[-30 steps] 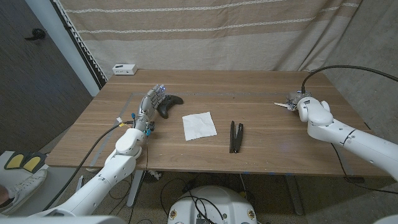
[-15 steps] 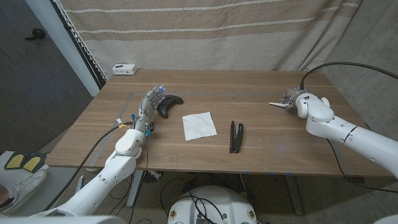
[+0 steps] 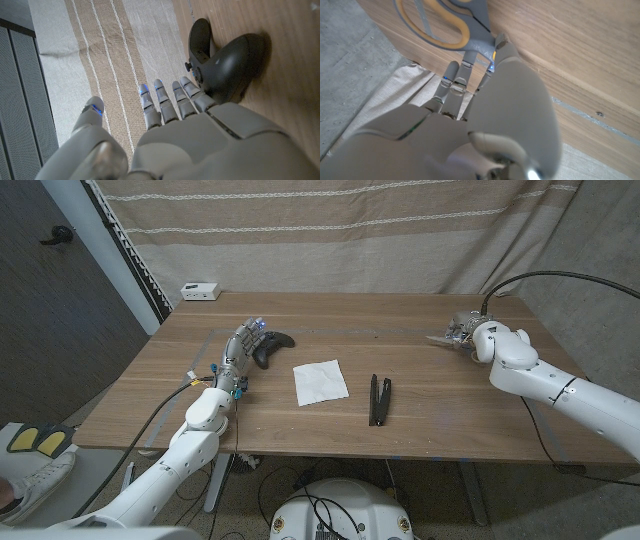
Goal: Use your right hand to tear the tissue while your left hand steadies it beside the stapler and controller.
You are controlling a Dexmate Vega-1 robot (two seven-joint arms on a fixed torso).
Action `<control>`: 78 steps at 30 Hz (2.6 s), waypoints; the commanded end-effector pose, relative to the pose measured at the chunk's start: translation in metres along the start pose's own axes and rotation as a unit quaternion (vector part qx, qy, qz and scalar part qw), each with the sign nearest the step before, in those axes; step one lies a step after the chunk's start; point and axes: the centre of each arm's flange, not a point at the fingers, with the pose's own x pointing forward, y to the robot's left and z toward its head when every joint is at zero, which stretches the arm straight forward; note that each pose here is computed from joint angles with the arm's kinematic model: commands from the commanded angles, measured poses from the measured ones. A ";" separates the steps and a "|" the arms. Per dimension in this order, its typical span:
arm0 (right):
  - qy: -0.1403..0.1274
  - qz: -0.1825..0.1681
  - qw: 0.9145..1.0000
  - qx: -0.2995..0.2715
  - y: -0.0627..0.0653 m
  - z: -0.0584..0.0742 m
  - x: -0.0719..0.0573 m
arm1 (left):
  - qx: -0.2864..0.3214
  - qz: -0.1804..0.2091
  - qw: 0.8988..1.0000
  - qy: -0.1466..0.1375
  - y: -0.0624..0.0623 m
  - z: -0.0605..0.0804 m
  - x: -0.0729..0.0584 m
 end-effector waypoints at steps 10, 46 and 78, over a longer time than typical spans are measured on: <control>-0.026 -0.055 0.996 0.061 -0.022 0.016 -0.018 | -0.010 -0.014 1.000 0.008 -0.003 -0.002 0.003; -0.079 -0.080 0.946 0.304 -0.039 0.021 -0.032 | -0.036 -0.027 0.999 0.019 0.000 0.010 0.005; -0.168 -0.101 0.833 0.518 -0.036 0.017 -0.052 | -0.023 -0.044 0.999 0.020 -0.010 0.047 -0.007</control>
